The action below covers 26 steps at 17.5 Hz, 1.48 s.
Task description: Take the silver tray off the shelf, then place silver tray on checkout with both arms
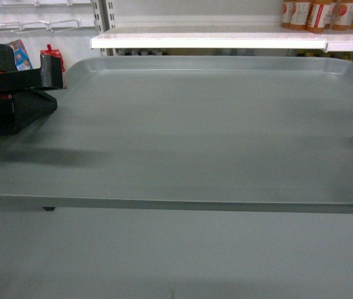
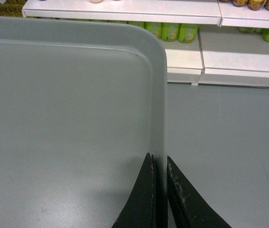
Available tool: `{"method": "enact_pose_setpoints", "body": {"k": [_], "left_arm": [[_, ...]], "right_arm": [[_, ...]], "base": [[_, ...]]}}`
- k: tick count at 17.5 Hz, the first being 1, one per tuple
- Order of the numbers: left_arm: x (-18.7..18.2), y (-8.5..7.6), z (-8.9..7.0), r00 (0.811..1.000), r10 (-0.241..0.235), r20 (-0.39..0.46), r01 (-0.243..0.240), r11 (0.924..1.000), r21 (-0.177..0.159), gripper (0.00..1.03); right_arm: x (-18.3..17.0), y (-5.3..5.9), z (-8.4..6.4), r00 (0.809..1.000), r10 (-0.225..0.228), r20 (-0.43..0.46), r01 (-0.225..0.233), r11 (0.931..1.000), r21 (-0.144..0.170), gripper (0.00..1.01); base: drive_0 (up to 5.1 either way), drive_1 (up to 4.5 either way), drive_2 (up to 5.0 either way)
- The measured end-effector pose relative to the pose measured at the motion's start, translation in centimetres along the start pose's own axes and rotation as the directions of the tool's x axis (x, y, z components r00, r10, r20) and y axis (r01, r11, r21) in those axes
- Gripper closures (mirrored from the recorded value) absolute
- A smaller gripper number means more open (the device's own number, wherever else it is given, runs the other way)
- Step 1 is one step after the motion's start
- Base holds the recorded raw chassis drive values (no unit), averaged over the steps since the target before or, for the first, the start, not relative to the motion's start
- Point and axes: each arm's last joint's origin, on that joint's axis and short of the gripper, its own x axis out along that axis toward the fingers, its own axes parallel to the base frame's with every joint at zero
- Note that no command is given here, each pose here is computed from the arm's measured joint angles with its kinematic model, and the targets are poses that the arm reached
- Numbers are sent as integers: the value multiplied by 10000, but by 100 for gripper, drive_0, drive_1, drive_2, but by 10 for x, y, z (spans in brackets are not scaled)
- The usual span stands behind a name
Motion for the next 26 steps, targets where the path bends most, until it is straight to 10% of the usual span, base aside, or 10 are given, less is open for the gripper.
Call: {"method": "enact_pose_setpoints", "body": {"k": [26], "left_arm": [[0, 0, -1, 10000, -10, -44, 10, 10000, -1, 100]], "right_arm": [[0, 0, 0, 10000, 0, -4, 0, 10000, -27, 98]], "base": [[12, -409, 433]]}}
